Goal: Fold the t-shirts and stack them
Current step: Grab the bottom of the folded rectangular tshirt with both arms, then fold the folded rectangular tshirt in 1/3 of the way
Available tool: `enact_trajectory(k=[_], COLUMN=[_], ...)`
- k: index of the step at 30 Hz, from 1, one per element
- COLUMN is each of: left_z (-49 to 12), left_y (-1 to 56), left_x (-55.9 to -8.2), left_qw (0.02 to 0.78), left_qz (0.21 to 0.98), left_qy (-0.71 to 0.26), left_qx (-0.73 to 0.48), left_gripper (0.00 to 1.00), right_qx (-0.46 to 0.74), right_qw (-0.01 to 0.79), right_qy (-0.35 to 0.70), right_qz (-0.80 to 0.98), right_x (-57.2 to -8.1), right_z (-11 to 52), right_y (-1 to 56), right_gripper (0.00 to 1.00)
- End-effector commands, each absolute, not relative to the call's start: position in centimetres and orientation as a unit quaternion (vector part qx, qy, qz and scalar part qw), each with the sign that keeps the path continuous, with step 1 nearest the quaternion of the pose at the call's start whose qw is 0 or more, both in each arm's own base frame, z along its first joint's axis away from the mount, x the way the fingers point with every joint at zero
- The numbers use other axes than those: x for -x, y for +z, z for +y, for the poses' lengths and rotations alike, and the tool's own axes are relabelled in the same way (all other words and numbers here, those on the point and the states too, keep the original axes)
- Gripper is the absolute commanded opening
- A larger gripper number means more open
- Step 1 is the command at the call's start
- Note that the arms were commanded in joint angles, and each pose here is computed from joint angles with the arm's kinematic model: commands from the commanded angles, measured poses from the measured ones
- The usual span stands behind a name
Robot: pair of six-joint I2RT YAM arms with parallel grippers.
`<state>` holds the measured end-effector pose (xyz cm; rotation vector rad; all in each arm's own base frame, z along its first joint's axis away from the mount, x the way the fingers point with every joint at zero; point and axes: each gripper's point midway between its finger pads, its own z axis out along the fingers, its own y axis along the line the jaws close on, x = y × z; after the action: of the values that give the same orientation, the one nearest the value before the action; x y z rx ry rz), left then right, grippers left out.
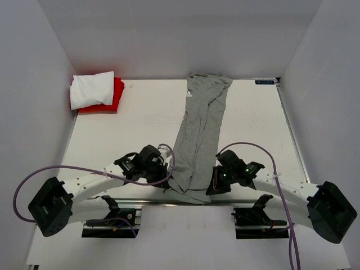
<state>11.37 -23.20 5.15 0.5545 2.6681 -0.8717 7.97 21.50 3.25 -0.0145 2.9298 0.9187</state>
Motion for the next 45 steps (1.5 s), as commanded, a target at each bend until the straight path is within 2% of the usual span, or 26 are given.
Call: enact_trajectory(k=[1, 6, 12, 17, 21, 31, 45], left_z=[-24.5, -25.3, -25.8, -27.9, -27.6, -31.6, -32.4], left_y=[8.6, 11.3, 11.9, 13.9, 13.8, 16.2, 18.8], left_x=[-15.1, -19.4, -24.7, -29.5, -33.4, -40.4, -47.8], left_qw=[0.206, 0.245, 0.265, 0.302, 0.314, 0.375, 0.457], left_qz=[0.919, 0.928, 0.942, 0.930, 0.933, 0.900, 0.861], left_qy=[-0.277, -0.235, -0.169, -0.187, -0.162, -0.188, -0.181], left_qx=[-0.188, -0.157, -0.115, -0.091, -0.065, -0.119, -0.131], left_gripper=[0.00, 0.00, 0.00, 0.00, 0.00, 0.00, 0.00], right_qx=[0.006, -0.007, -0.035, -0.046, -0.059, -0.059, -0.063], right_qw=[0.096, 0.154, 0.203, 0.261, 0.262, 0.279, 0.298], right_qy=[0.302, 0.262, 0.201, 0.170, 0.151, 0.180, 0.236], right_qz=[0.949, 0.953, 0.958, 0.949, 0.951, 0.941, 0.923], right_x=[-11.3, -15.5, -19.6, -25.0, -27.9, -33.4, -40.8], right_z=[23.0, 23.1, 21.1, 20.3, 19.2, 18.7, 18.2], right_y=[5.5, 7.5, 8.4, 10.8, 10.5, 11.6, 13.0], right_gripper=[0.00, 0.00, 0.00, 0.00, 0.00, 0.00, 0.00])
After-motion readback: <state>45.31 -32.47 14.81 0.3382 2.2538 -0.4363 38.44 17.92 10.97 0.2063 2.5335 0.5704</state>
